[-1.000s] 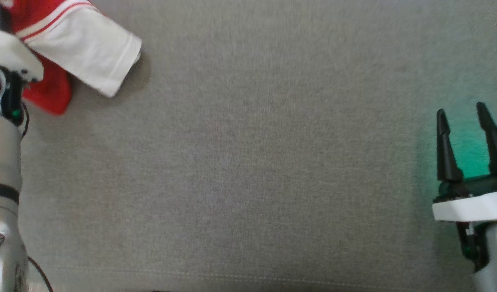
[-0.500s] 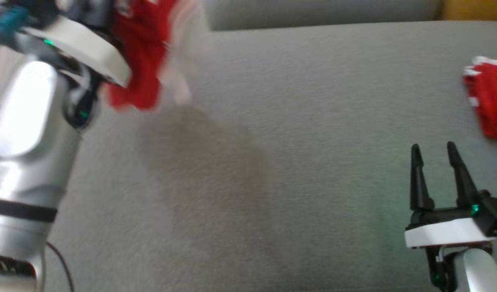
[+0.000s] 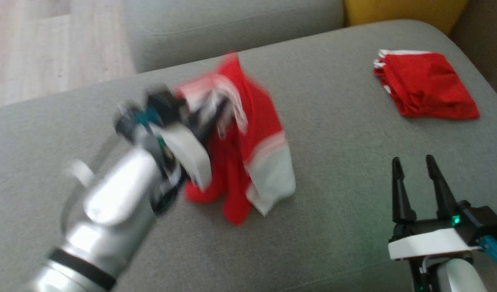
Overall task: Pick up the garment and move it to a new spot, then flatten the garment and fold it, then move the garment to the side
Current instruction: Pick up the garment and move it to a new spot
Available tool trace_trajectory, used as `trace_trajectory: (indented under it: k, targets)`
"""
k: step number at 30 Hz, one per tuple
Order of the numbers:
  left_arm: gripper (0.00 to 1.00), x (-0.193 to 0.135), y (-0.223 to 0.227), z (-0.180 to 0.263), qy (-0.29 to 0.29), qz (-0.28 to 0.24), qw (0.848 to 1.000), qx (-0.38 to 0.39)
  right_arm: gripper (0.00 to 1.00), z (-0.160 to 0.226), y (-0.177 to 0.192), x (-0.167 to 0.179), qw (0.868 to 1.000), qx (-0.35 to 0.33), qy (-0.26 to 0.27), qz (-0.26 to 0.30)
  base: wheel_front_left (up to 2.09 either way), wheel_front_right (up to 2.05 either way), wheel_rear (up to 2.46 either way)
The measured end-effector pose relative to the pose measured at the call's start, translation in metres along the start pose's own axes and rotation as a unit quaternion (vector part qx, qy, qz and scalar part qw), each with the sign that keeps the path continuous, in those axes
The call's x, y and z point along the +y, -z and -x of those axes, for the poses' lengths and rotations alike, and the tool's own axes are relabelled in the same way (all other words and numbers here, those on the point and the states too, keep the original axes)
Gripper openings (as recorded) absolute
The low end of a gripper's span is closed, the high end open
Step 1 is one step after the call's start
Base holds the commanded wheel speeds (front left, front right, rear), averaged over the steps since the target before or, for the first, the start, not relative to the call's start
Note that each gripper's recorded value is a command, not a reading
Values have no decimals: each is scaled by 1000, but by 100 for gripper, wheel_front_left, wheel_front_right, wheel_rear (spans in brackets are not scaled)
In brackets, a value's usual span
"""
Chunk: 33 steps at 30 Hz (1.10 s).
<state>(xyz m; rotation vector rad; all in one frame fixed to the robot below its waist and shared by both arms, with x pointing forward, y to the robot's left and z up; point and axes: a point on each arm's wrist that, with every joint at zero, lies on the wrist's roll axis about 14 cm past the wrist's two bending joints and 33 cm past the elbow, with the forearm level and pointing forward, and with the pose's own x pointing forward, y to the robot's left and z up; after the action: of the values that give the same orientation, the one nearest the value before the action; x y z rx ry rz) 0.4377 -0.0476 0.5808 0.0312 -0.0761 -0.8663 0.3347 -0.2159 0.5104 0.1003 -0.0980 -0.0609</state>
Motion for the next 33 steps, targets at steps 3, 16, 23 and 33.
trace_trajectory:
  k: [3,16,23,33]
  targets:
    - [0,-23,62,5,15,22,997,68,100,3,6,-1,1000,9,4,-4,0,0,0]
    - [100,-39,86,5,-55,35,996,68,100,6,-7,4,999,-13,4,-39,0,0,0]
    - [100,-4,74,86,-195,55,979,26,100,18,14,25,998,20,-28,-52,0,0,0]
    - [100,27,57,213,-374,55,925,-26,100,10,13,49,996,19,-72,-55,0,0,0]
